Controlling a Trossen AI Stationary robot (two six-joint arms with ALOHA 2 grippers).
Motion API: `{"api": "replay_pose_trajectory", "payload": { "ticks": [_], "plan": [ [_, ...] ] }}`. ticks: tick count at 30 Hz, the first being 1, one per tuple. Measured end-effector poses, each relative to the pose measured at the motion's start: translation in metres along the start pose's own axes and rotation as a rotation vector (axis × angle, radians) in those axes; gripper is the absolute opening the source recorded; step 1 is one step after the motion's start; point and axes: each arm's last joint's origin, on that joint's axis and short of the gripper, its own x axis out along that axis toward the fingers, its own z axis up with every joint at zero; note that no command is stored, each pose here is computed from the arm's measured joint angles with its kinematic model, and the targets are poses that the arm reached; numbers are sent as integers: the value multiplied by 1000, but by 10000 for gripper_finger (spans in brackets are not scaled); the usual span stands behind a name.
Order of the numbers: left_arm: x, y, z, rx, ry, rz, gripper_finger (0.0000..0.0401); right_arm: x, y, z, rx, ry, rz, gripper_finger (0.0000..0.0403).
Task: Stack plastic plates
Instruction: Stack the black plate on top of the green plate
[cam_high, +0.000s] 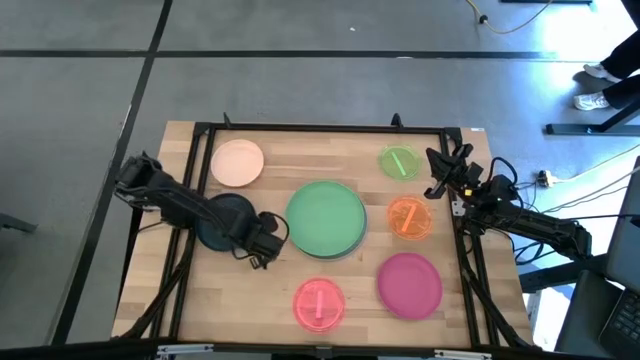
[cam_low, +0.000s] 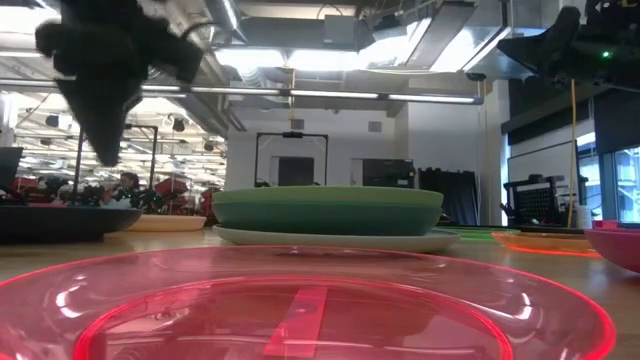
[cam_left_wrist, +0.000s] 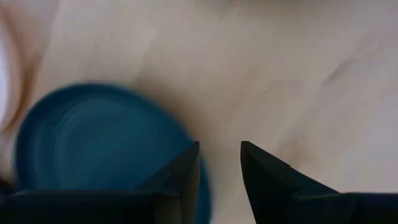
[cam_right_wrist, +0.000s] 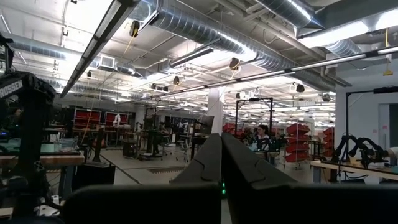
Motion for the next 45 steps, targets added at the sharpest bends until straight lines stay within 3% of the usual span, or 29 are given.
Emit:
{"api": "replay_pose_trajectory", "payload": {
  "ticks": [3, 10, 26, 38, 45],
  "plan": [
    [10, 2, 1, -18, 57, 70, 110, 0, 0, 0, 0, 0, 0, 2],
    [32, -6, 6, -7, 160, 87, 110, 0, 0, 0, 0, 0, -1, 2],
    [59, -5, 8, 26, 204, 171, 108, 0, 0, 0, 0, 0, -1, 2],
    [60, -5, 9, 130, 194, 161, 9, 0, 0, 0, 0, 0, -2, 2],
    [49, -5, 7, 155, 211, 213, 7, 0, 0, 0, 0, 0, -2, 2]
  ]
}}
